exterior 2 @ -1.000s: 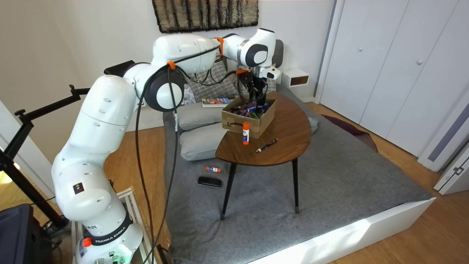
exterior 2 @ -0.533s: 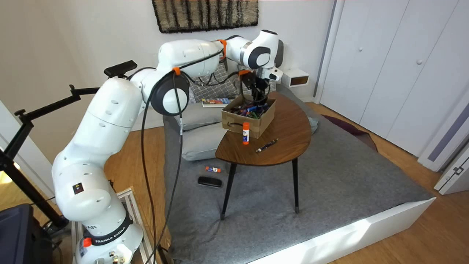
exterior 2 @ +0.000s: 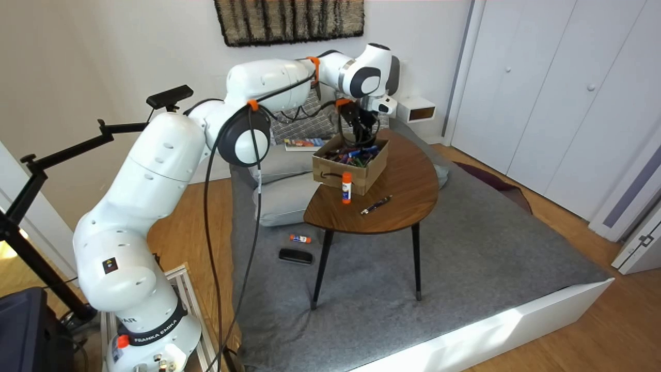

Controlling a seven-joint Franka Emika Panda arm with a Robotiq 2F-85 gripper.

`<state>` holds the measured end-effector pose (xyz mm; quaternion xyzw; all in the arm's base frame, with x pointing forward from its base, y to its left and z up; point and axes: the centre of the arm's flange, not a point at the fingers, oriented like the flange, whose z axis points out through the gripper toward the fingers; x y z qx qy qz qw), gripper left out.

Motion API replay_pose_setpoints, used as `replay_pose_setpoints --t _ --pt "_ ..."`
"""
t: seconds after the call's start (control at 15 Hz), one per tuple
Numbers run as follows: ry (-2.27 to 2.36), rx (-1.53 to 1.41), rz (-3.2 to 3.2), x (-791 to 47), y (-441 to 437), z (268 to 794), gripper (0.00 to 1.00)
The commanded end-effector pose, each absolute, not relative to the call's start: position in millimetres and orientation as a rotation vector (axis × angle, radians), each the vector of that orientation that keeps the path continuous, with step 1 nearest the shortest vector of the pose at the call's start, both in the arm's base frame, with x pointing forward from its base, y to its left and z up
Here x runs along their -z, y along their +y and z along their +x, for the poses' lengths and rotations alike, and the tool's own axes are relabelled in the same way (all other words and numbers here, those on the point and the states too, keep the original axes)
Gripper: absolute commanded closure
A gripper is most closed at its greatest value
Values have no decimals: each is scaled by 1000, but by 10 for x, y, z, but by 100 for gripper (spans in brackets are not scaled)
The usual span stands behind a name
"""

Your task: Remove the blue object from the box

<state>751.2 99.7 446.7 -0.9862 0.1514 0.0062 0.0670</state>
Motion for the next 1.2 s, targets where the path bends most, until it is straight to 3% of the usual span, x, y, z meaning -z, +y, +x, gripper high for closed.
replay_pose_setpoints --t 0.0,0.2,0.27,0.4,0.8,1.13 --pt "430 -64 -2945 -4493 1024 7656 59" --pt "430 -84 -2949 -4495 1019 7647 71" --pt "430 -92 -2953 -4498 1016 7641 86" --pt "430 -117 -2957 -4505 1008 7623 100" --pt "415 -79 -2967 -4722 1003 7559 96" --pt "383 171 -3035 -5288 972 7276 96"
